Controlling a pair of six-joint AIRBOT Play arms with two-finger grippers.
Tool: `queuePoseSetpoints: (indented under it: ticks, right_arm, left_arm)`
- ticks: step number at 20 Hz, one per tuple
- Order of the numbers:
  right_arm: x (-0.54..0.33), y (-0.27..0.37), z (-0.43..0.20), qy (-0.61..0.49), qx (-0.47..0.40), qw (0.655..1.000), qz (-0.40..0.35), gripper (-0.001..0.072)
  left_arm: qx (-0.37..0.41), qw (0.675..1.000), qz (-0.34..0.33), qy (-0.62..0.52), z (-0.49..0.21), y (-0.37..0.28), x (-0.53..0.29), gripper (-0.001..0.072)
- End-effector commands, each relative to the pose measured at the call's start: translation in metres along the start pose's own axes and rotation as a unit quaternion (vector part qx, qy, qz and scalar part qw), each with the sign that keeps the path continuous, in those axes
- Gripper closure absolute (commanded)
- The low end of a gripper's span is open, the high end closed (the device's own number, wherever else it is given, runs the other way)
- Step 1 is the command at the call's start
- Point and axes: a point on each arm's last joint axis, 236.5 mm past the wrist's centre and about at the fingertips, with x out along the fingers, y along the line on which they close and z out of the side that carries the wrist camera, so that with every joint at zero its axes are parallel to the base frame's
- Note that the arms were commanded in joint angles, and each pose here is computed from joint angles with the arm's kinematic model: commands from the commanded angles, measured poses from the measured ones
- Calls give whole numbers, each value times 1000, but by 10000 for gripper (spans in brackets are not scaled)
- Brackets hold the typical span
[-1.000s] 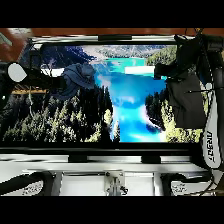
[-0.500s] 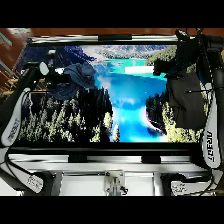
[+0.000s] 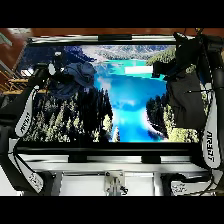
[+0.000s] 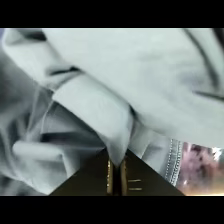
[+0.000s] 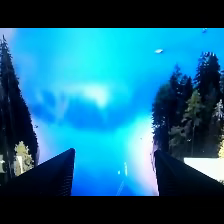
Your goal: Fold the shirts.
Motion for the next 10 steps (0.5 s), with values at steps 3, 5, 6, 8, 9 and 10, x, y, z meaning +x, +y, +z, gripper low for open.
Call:
queuePoseSetpoints:
  ticks: [3,5,6,8,9,10]
  right_arm:
    - [-27,-2,-1,-9,-28,1000,-12,109]
    - [-64,-10,8,-58,-35,997,-37,109]
    - [-87,-16,11,-86,-39,994,-53,109]
    - [-144,-28,16,-156,-44,983,-88,109]
    - [-176,-32,16,-195,-45,975,-101,109]
    - [-204,-33,14,-228,-46,967,-106,109]
  left_arm:
    - [82,987,-39,-133,89,-77,-151,678]
    - [120,968,-64,-212,107,-119,-247,678]
    - [131,956,-80,-251,109,-137,-300,678]
    - [150,930,-112,-315,100,-165,-393,678]
    - [157,919,-127,-338,91,-174,-430,677]
    - [165,912,-140,-349,77,-180,-458,678]
